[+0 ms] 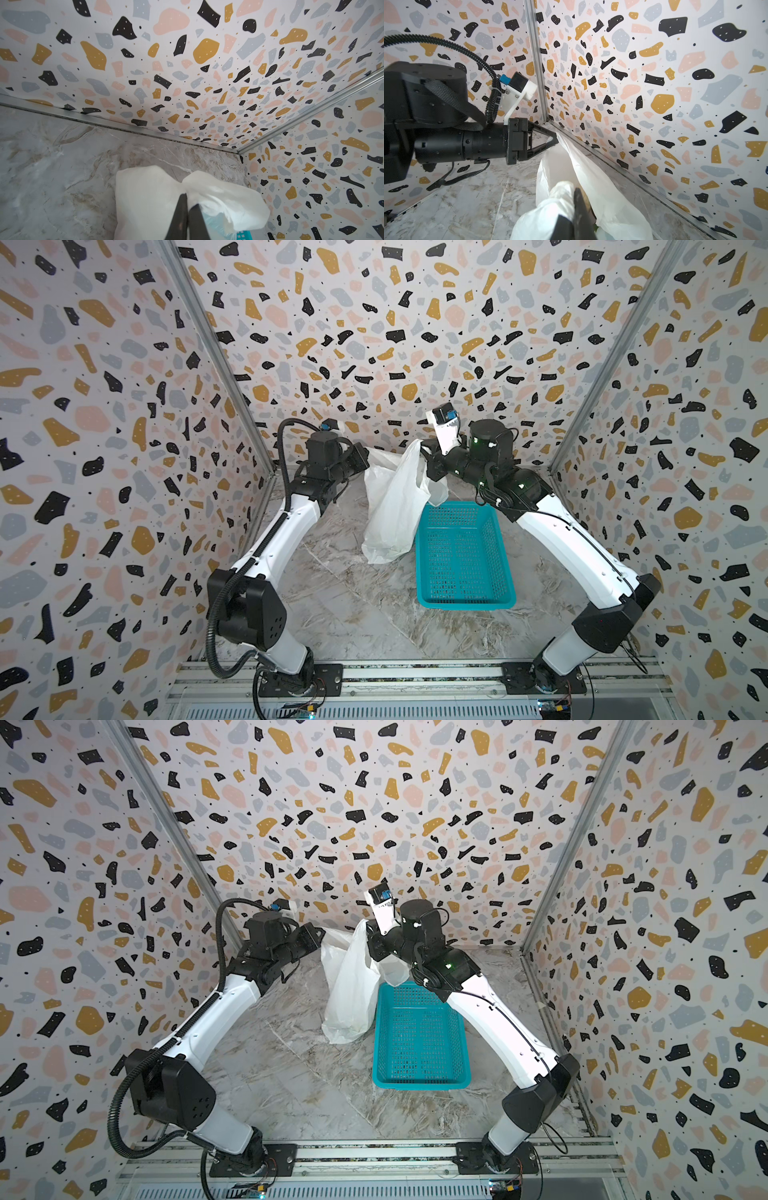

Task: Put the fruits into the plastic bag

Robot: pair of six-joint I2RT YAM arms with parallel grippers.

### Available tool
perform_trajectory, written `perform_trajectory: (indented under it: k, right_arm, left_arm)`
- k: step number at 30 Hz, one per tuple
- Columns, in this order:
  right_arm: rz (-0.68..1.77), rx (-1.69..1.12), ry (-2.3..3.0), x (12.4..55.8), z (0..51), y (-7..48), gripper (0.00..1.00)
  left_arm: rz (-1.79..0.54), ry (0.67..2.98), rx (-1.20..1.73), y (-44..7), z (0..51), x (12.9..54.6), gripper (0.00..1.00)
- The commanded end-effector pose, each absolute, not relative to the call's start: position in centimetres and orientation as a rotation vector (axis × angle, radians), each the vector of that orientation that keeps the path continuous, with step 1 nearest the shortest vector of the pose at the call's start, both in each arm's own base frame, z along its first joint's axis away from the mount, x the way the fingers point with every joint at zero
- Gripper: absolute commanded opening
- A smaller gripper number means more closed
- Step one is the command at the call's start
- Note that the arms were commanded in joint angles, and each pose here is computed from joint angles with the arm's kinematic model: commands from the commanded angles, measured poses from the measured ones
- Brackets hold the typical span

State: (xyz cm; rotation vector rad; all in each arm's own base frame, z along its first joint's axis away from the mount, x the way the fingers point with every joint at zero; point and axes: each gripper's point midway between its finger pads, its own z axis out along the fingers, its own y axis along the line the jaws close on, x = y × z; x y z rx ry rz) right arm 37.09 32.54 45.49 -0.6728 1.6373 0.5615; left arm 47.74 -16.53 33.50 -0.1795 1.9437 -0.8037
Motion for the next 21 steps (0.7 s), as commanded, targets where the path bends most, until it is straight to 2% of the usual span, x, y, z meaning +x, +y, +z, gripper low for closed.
perform_trajectory:
  k: [1,5,6,7,8,9,12,15,17,21]
  right_arm:
    - [0.572,-0.633,1.619,37.0,45.9,31.6,0.0]
    - [0.601,-0.604,1.777,38.5,41.2,31.0,0.02]
    - [0.614,-0.586,1.812,38.8,40.4,30.5,0.12]
    - [0.628,-0.569,1.836,39.0,39.9,30.1,0.26]
    - [0.646,-0.546,1.858,39.2,39.4,29.6,0.41]
    - [0.669,-0.519,1.872,39.3,39.2,29.0,0.51]
    - [0.738,-0.436,1.876,39.7,39.1,26.7,0.63]
    - [0.808,-0.345,1.863,40.3,39.2,23.7,0.67]
    - [0.866,-0.277,1.854,40.6,39.2,21.6,0.68]
    - [1.041,-0.195,1.818,40.5,38.7,18.6,0.74]
  left_arm:
    - [-0.815,1.963,-0.151,-17.4,31.3,46.6,0.0]
    - [-0.813,2.011,-0.17,-17.2,28.6,45.7,0.0]
    - [-0.8,2.013,-0.175,-17.0,28.4,45.5,0.0]
    - [-0.79,2.012,-0.18,-16.8,28.4,45.4,0.01]
    - [-0.775,2.006,-0.192,-16.4,28.5,45.4,0.14]
    - [-0.76,1.992,-0.215,-15.9,28.9,45.3,0.26]
    - [-0.727,1.935,-0.322,-13.4,30.0,45.5,0.57]
    - [-0.765,1.863,-0.464,-10.4,31.0,45.9,0.79]
    - [-0.788,1.819,-0.545,-8.6,31.3,46.0,0.86]
    - [-0.719,1.834,-0.664,-5.3,29.1,45.8,0.88]
